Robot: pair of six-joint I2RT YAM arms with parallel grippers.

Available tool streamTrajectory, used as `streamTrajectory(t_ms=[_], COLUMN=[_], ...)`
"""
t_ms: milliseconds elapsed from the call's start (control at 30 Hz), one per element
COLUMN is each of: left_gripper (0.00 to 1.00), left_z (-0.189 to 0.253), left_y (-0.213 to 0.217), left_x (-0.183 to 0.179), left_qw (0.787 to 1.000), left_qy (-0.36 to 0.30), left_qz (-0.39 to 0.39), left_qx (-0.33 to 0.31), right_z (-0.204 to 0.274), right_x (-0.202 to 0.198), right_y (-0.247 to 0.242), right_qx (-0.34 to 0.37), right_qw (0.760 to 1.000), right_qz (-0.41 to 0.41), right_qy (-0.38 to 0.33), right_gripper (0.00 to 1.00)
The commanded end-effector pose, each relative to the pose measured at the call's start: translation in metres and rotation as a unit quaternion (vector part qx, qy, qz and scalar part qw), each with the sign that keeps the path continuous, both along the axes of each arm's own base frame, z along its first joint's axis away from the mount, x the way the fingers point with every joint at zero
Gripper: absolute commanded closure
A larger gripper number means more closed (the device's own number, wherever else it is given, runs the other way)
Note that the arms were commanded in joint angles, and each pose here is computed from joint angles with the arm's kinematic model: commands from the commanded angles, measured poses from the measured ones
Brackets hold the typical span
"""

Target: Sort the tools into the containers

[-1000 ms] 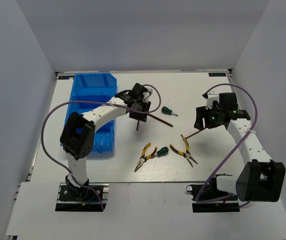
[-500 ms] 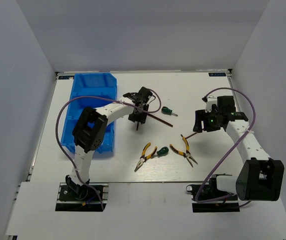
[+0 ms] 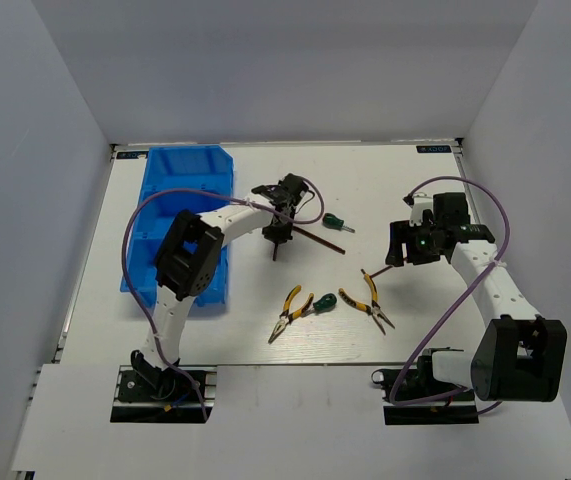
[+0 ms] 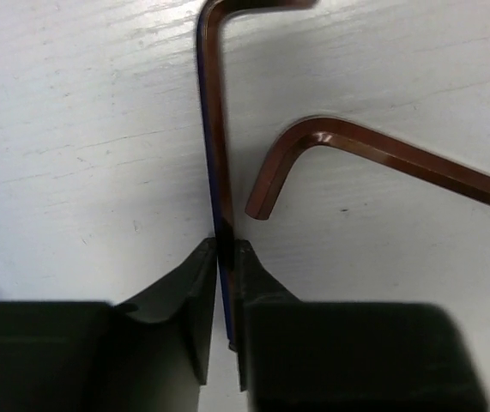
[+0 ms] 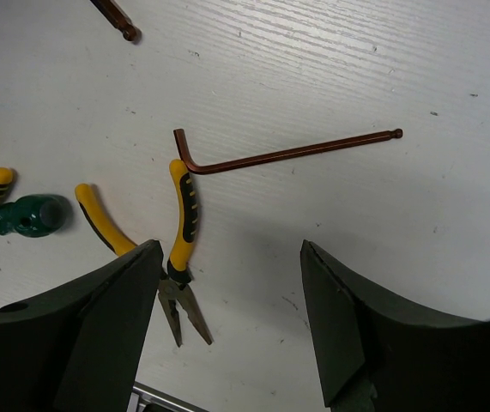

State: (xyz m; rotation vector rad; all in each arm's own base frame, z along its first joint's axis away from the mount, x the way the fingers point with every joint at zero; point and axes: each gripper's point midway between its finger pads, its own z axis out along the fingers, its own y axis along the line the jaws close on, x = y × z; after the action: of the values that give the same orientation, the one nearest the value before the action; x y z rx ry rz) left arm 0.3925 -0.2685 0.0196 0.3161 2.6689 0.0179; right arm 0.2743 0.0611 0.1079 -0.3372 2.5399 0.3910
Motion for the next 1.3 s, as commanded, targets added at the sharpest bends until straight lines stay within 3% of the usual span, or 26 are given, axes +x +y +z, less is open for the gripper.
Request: streamTrajectory(t_ms=[0, 167, 333, 467, 633, 967, 1167, 1267], left_gripper=[0.8, 1.0, 1.0, 1.0, 1.0, 1.0, 1.0, 1.0], left_z=[-0.025, -0.032, 0.008, 0.066, 0.102, 0.155, 0.195, 0.205], left_y=[0.029, 0.032, 0.024, 0.023, 0.035, 0.108, 0.122, 0.139], left_x=[-0.016, -0.026, -0.006, 0.039, 0.07, 0.115, 0.133, 0.136], left_qw=[0.998, 0.998, 1.0, 0.997, 0.989, 0.977, 0.963, 0.948], left_qy=[0.029, 0.038, 0.005, -0.052, -0.08, -0.136, -0.166, -0.166], left_qz=[0.015, 0.011, 0.013, 0.039, 0.078, 0.128, 0.151, 0.207], left_qx=[0.049, 0.043, 0.007, -0.039, -0.093, -0.101, -0.15, -0.176], right_z=[0.001, 0.001, -0.001, -0.003, -0.002, -0.008, -0.014, -0.014], right_x=[0.006, 0.007, 0.005, 0.004, 0.005, 0.006, 0.009, 0.011], right_y=[0.0, 0.001, 0.004, 0.006, 0.006, 0.004, 0.006, 0.007], right_qx=[0.003, 0.006, 0.01, 0.015, 0.015, 0.008, 0.014, 0.016], right_qw=[1.0, 1.0, 1.0, 1.0, 1.0, 1.0, 1.0, 1.0], right_qz=[-0.007, -0.003, 0.007, 0.01, 0.013, 0.019, 0.014, 0.014], right_qy=[-0.009, -0.01, -0.006, -0.003, -0.006, -0.01, -0.001, -0.003], right_gripper=[0.28, 0.28, 0.28, 0.28, 0.28, 0.28, 0.28, 0.3])
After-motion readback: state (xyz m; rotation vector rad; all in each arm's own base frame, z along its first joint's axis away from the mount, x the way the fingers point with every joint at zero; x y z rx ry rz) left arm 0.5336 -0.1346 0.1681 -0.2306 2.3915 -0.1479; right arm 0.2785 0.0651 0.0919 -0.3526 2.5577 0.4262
